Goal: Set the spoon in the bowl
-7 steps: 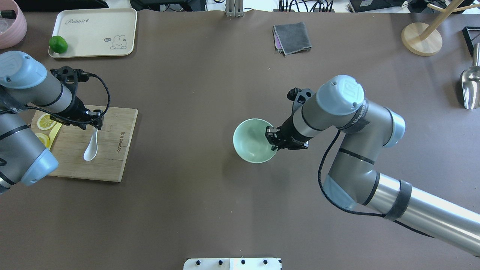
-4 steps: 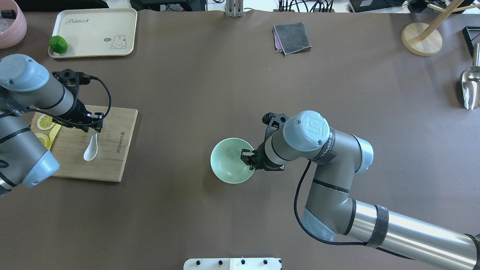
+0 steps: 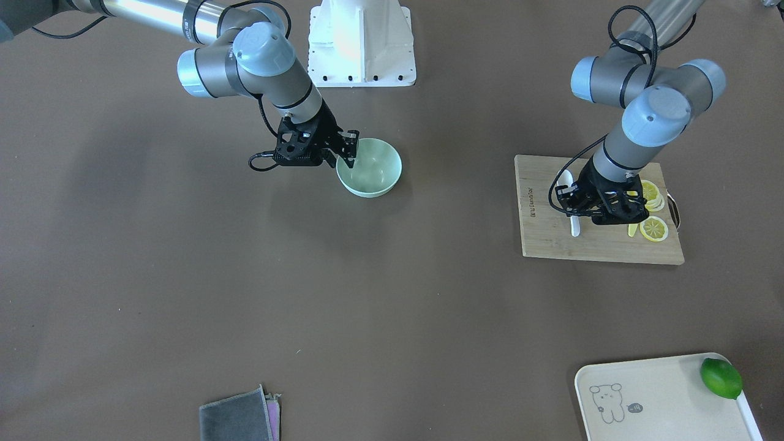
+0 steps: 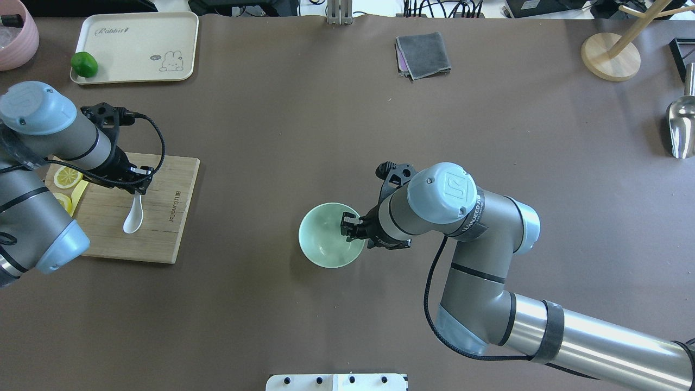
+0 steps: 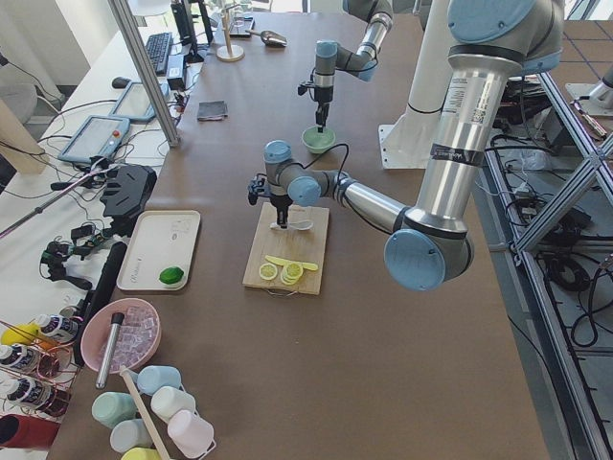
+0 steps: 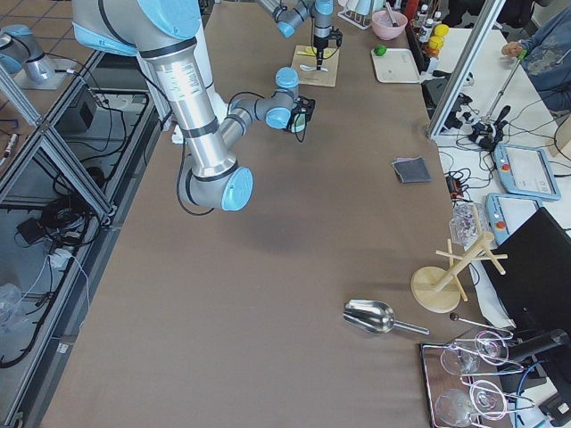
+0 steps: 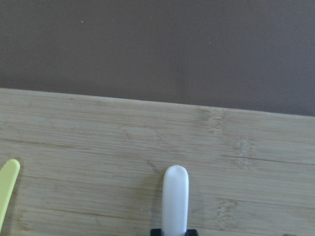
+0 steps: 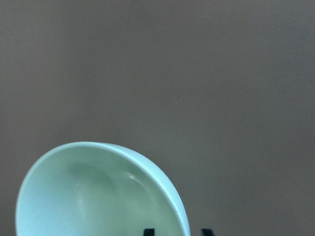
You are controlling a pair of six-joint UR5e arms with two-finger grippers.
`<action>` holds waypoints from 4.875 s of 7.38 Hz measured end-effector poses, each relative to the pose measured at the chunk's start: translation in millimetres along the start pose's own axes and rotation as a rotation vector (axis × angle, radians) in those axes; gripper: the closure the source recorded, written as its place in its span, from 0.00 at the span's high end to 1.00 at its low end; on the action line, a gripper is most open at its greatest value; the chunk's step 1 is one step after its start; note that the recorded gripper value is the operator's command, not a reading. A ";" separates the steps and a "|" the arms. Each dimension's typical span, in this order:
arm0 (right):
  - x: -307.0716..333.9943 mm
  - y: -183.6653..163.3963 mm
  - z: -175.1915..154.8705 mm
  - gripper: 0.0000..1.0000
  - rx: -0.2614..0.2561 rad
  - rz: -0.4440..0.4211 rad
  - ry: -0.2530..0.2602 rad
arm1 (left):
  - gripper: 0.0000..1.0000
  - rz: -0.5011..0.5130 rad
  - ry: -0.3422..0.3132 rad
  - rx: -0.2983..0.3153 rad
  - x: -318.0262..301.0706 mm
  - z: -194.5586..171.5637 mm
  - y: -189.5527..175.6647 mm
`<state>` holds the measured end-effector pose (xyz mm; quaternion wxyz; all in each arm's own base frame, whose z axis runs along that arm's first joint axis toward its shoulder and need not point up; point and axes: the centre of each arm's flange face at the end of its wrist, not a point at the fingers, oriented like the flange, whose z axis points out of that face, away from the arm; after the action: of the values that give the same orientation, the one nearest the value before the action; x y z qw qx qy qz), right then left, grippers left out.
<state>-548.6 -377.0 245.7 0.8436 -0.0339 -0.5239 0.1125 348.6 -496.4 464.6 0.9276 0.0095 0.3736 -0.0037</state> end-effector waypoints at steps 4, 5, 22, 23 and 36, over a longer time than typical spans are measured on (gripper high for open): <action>110.8 -82.6 -110.3 1.00 0.053 0.034 0.015 | 0.00 0.003 0.195 0.009 97.9 -78.9 -3.0; 149.0 -102.9 -126.4 1.00 0.059 0.009 0.048 | 0.00 -0.044 0.252 0.015 137.0 -103.0 -2.7; 538.3 -211.5 -315.6 1.00 0.112 -0.325 0.255 | 0.99 0.332 0.061 0.151 -208.2 -157.7 -38.5; 573.5 -216.8 -327.3 1.00 0.106 -0.351 0.279 | 0.99 0.318 0.048 0.143 -238.4 -160.3 -35.2; 614.7 -223.3 -371.0 1.00 0.062 -0.385 0.322 | 0.99 0.244 -0.004 0.040 -324.3 -167.8 1.9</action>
<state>78.3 -433.2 657.0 0.9228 0.0749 -0.3756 -0.0411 -1.5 -491.1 568.4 0.9215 0.0737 0.3675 0.1019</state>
